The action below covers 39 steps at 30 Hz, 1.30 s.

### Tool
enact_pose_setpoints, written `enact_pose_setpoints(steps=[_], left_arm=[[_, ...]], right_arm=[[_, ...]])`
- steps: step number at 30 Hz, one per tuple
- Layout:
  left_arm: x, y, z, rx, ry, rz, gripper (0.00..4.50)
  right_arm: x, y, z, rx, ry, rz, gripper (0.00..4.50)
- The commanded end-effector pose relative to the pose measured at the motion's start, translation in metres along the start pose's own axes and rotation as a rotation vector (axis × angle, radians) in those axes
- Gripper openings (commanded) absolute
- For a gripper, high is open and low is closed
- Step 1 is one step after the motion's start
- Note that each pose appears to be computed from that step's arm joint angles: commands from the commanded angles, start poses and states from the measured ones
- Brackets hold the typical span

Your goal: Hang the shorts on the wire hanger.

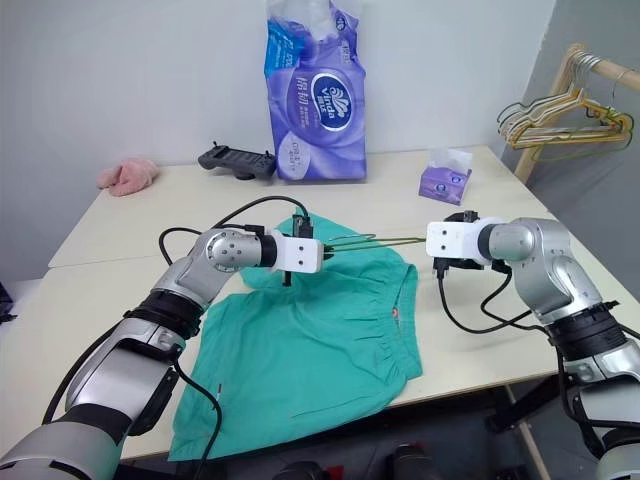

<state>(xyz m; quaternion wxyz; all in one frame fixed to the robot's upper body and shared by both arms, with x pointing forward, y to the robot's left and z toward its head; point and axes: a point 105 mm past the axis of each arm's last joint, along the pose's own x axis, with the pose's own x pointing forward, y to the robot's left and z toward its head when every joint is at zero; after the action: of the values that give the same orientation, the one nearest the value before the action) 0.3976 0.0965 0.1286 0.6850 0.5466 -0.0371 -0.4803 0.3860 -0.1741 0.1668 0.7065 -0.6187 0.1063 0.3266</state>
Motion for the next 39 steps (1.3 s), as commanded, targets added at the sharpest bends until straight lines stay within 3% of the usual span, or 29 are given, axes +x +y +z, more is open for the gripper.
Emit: enact_pose_setpoints(steps=[1,7,10,17,28,39], left_arm=[[-0.005,0.017,0.011,0.044,-0.022,0.045,0.00],[-0.006,0.017,0.010,0.041,-0.014,0.046,0.00],[-0.005,0.017,0.010,0.041,-0.015,0.047,0.00],[-0.005,0.017,0.010,0.038,-0.012,0.046,0.00],[-0.005,0.020,0.010,0.011,-0.019,0.065,0.00],[-0.025,0.048,0.039,0.031,-0.200,0.170,3.41]], right_arm=[[0.003,-0.008,0.004,-0.037,-0.019,-0.039,3.55],[0.004,-0.007,0.015,-0.077,-0.064,-0.035,3.39],[0.005,-0.009,0.017,-0.117,-0.064,-0.042,2.60],[0.005,-0.012,0.023,-0.165,-0.074,-0.045,0.11],[0.004,-0.016,0.025,-0.186,-0.063,-0.057,0.02],[0.005,-0.007,0.016,-0.099,-0.055,-0.032,0.00]])
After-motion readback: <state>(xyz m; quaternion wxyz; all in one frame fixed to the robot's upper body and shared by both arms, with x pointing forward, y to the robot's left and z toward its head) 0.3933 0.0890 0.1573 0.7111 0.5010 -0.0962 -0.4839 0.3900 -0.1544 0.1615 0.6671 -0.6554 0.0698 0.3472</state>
